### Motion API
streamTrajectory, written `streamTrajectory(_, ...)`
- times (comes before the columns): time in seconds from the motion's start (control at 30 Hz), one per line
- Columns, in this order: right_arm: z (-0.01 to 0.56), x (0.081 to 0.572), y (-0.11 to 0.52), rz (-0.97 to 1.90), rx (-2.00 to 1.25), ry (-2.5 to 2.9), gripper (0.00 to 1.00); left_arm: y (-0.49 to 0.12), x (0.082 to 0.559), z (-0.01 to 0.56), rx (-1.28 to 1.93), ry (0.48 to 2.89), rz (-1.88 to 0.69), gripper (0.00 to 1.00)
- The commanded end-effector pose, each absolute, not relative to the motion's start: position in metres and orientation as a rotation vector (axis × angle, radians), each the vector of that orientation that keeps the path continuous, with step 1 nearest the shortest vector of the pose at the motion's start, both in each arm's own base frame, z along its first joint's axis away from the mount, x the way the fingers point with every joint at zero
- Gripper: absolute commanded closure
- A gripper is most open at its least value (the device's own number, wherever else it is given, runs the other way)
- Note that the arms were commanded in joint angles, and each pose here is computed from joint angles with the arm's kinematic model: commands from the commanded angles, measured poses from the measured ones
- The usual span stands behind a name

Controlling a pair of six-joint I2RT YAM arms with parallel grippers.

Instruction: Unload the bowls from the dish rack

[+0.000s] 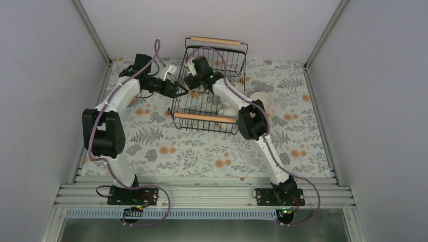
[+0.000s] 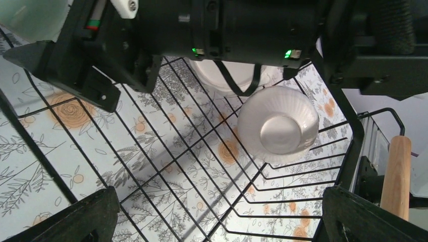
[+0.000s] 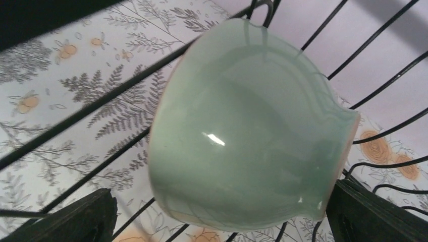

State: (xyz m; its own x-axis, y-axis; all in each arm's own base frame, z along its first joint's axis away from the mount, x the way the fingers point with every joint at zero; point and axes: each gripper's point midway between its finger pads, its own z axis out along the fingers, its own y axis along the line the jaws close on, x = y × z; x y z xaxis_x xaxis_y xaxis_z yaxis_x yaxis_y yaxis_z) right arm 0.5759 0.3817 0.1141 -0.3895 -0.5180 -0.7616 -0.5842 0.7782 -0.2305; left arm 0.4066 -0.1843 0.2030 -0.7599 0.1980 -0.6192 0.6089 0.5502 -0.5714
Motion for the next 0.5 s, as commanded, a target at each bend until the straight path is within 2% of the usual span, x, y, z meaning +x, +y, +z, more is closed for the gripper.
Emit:
streamTrajectory(0.0,0.121,0.589,0.384,0.013,-0.786,2.001,0.0,-0.194,0.403,0.201,0.661,2.286,-1.183,0.0)
streamTrajectory(0.37,0.118,0.605,0.374,-0.101,-0.731,1.95,0.0,-0.199,0.397,0.207,0.682,2.267,-1.197,0.0)
streamTrajectory(0.47,0.119,0.605,0.376,-0.087,-0.737,1.943,0.04,-0.199,0.397,0.207,0.684,2.266,-1.199,0.0)
